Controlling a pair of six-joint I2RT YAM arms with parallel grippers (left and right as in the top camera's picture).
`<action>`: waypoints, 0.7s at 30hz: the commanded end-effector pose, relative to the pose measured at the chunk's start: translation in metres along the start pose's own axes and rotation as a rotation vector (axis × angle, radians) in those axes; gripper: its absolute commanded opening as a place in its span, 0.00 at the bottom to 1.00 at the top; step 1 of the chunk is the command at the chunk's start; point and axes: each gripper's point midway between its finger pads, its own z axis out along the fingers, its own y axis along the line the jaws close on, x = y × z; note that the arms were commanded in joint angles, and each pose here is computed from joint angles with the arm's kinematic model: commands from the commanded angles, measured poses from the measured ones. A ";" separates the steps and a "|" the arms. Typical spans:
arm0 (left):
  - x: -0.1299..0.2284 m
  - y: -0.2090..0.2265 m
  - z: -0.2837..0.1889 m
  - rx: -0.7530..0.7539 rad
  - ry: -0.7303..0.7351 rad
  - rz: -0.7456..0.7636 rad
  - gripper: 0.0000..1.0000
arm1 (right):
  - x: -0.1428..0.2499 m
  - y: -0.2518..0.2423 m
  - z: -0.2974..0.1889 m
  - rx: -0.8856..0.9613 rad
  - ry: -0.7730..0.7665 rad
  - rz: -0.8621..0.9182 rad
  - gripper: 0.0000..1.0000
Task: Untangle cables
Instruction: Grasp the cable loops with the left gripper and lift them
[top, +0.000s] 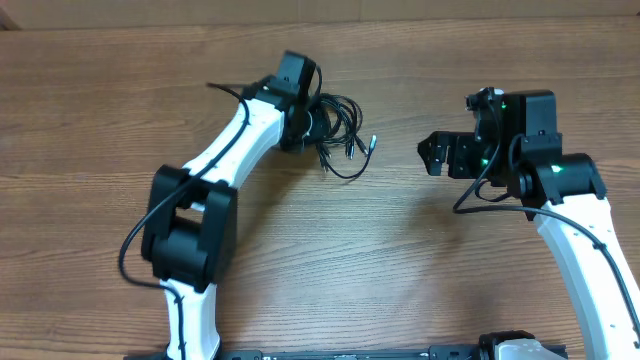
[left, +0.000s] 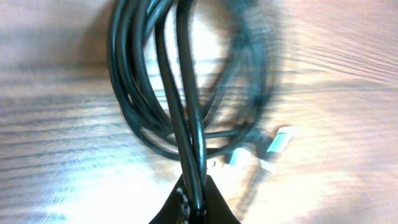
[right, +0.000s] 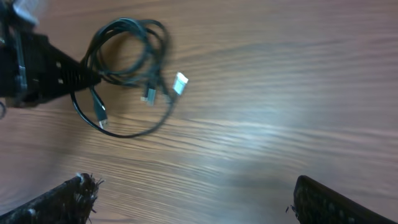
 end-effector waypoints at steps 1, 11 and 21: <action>-0.011 -0.066 -0.084 0.164 -0.123 0.302 0.04 | -0.012 0.030 0.006 -0.185 -0.002 -0.009 1.00; 0.021 -0.097 -0.156 0.283 -0.160 0.576 0.04 | -0.013 0.064 0.048 -0.445 0.068 -0.011 1.00; 0.046 -0.117 -0.183 0.417 -0.125 0.647 0.04 | -0.024 0.078 0.062 -0.486 0.019 -0.072 1.00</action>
